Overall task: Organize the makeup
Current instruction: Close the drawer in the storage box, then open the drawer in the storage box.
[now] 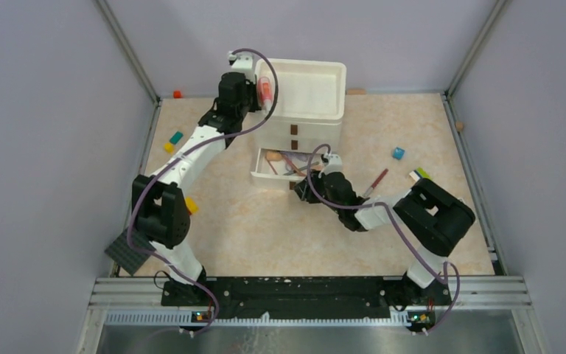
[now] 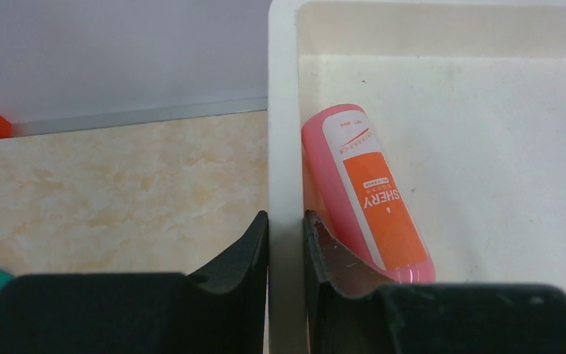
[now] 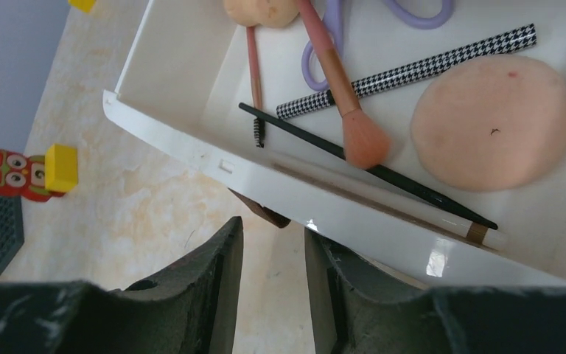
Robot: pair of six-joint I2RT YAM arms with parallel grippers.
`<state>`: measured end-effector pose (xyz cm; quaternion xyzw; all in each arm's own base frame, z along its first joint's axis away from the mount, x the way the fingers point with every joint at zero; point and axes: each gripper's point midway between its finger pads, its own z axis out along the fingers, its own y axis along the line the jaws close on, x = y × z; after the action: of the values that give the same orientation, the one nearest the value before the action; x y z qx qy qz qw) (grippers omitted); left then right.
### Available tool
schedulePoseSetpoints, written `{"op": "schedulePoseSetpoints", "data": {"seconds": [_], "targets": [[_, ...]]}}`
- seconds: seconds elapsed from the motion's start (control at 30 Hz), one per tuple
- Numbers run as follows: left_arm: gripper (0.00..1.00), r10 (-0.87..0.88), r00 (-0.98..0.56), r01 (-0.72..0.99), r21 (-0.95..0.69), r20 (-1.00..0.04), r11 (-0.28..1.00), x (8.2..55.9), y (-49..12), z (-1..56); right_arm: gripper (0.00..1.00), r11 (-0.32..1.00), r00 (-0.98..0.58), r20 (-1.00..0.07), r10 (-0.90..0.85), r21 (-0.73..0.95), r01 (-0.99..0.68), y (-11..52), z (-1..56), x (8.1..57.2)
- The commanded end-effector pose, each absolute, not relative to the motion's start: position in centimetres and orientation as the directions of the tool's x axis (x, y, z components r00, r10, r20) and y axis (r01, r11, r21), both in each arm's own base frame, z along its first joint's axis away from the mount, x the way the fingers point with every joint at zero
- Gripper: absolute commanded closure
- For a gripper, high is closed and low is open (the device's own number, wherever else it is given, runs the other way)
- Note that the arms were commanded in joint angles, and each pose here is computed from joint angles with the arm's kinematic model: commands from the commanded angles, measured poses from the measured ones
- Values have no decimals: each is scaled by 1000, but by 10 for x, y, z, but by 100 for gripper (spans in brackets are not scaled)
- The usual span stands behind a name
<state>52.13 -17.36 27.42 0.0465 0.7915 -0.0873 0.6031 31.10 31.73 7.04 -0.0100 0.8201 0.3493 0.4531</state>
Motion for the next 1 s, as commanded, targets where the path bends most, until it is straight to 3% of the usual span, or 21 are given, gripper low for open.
{"op": "schedulePoseSetpoints", "data": {"seconds": [0.0, 0.33, 0.57, 0.77, 0.97], "targets": [[100, -21, -446, 200, -123, -895, 972, 474, -195, 237, 64, 752, -399, -814, 421, 560, -349, 324, 114, 355], [100, -37, -468, 206, -150, -883, 967, 434, -193, 234, 64, 804, -246, -855, 457, 515, -297, 319, 123, 392], [100, -55, -460, 205, -167, -886, 964, 416, -185, 235, 63, 799, -232, -863, 448, 503, -328, 323, 123, 407], [95, -65, -464, 176, -164, -883, 971, 418, -182, 239, 48, 733, -209, -863, 460, 502, -459, 316, 150, 372], [97, -111, -482, 131, -197, -869, 972, 419, -181, 236, 43, 684, -224, -840, 494, 534, -497, 318, 165, 363]]}}
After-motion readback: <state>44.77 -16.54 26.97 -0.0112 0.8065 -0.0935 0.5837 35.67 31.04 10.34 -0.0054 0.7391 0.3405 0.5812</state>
